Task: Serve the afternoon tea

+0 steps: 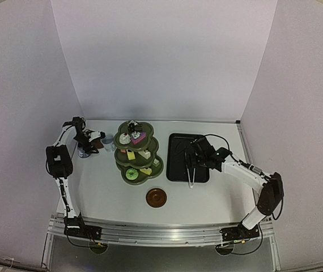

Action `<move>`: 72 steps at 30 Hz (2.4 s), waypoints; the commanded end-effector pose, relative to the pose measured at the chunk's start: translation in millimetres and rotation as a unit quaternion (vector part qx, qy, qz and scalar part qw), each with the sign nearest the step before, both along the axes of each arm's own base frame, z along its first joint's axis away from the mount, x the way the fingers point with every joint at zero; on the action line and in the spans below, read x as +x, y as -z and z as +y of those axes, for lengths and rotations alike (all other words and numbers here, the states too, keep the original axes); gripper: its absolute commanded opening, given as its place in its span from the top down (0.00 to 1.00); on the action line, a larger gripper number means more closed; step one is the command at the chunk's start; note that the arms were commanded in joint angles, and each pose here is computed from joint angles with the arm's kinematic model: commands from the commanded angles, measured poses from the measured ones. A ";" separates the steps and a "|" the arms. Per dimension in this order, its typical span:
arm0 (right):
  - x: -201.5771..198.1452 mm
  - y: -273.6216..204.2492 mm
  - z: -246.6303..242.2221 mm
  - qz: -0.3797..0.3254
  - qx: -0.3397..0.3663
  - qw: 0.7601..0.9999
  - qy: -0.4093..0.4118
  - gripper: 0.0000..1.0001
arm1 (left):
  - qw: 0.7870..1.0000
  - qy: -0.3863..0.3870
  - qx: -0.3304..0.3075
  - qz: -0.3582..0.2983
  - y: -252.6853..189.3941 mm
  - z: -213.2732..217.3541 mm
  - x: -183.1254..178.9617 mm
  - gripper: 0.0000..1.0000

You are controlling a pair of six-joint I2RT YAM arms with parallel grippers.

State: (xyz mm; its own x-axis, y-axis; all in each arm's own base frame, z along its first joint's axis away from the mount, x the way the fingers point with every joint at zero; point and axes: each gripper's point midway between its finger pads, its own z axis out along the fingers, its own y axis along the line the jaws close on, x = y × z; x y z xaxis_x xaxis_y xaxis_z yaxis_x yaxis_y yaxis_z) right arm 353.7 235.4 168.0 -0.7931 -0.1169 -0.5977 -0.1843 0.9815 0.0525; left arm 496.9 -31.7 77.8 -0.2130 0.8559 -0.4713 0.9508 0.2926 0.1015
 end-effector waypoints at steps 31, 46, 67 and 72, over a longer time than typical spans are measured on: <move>3.7 -7.1 9.5 0.015 0.010 1.000 -0.010 0.16 | 0.998 -0.016 -0.005 0.060 67.6 -8.5 16.1 0.36; 0.4 -20.0 3.4 0.000 0.013 1.000 -0.007 0.16 | 0.996 -0.002 -0.021 0.089 58.1 -10.4 -29.0 0.39; -7.1 -36.6 -7.1 -0.019 0.021 1.000 0.002 0.16 | 0.990 0.017 -0.021 0.136 59.5 -10.6 -89.8 0.36; -8.7 -40.7 -9.4 -0.024 0.024 0.999 0.005 0.16 | 0.989 0.043 -0.015 0.142 56.9 -11.6 -122.1 0.36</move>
State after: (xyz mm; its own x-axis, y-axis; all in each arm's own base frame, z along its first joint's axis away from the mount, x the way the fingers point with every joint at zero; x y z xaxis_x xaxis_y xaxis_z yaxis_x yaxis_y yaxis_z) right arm 348.6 234.7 192.5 -0.7816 -0.1069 -0.6146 -0.1956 0.9775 0.0788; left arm 427.7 -43.1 20.5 -0.2443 0.8505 -0.4658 0.9676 0.2454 -0.0594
